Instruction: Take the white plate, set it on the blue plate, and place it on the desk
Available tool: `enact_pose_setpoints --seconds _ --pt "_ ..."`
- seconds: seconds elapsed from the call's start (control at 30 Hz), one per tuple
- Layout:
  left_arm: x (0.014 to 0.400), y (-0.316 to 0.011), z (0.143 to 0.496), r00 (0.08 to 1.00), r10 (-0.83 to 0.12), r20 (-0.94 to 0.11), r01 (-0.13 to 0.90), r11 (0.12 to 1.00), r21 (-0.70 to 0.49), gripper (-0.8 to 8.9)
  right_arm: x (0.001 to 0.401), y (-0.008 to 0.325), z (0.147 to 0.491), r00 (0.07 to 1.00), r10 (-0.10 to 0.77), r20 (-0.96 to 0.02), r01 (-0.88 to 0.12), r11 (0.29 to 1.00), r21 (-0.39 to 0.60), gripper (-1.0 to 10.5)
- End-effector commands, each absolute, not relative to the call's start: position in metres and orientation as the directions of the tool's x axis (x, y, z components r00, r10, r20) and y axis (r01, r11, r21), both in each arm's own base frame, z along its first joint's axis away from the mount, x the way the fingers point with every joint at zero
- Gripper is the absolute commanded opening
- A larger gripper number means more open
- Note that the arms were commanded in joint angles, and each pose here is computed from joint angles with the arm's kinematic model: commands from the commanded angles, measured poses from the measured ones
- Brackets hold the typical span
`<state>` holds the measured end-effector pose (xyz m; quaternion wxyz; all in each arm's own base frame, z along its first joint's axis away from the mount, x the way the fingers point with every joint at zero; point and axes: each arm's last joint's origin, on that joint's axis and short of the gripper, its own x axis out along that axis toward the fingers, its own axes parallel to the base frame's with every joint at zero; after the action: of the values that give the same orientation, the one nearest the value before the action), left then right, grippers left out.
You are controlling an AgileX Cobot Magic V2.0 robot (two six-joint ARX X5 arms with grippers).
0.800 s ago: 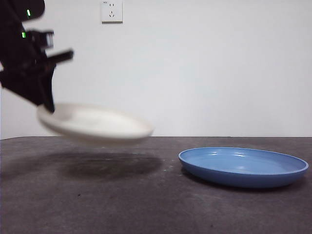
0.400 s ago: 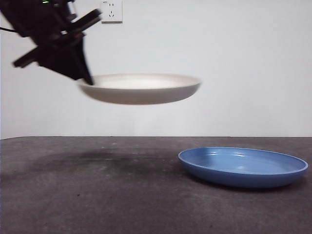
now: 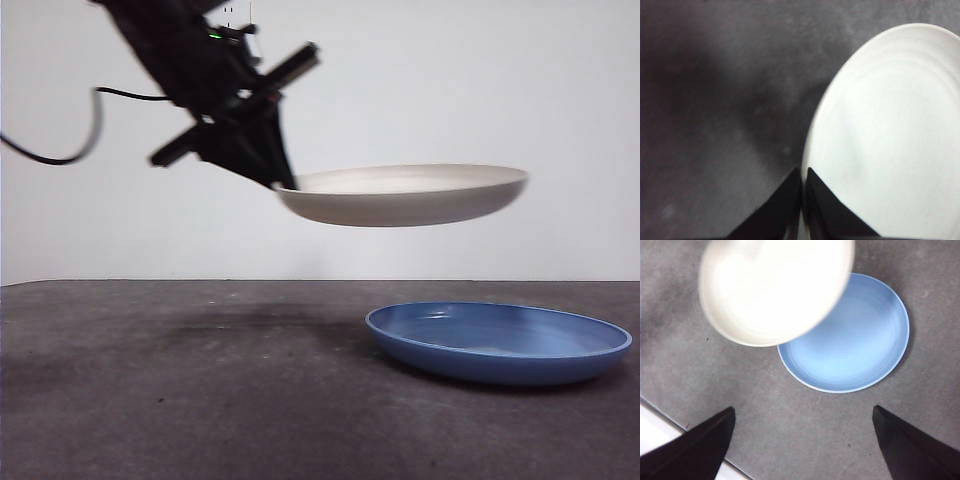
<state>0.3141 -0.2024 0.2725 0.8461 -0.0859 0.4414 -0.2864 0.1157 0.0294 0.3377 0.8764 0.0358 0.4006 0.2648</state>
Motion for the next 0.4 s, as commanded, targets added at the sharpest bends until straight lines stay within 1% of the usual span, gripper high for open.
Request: enact_pose_setpoints --seconds 0.03,0.23,0.4 --pt "0.325 -0.225 0.272 0.435 -0.572 -0.695 0.425 0.811 -0.402 0.09 0.113 0.029 0.344 0.561 0.498 -0.662 -0.436 0.857 0.276 4.4" --pt "0.337 -0.258 0.251 0.381 -0.556 -0.739 0.444 0.811 -0.382 0.09 0.104 0.027 0.348 0.600 0.473 -0.645 -0.415 0.873 0.254 4.4" --pt "0.341 -0.276 0.230 0.356 -0.532 -0.768 0.446 0.819 -0.360 0.10 0.097 0.026 0.350 0.615 0.475 -0.629 -0.417 0.873 0.251 4.4"
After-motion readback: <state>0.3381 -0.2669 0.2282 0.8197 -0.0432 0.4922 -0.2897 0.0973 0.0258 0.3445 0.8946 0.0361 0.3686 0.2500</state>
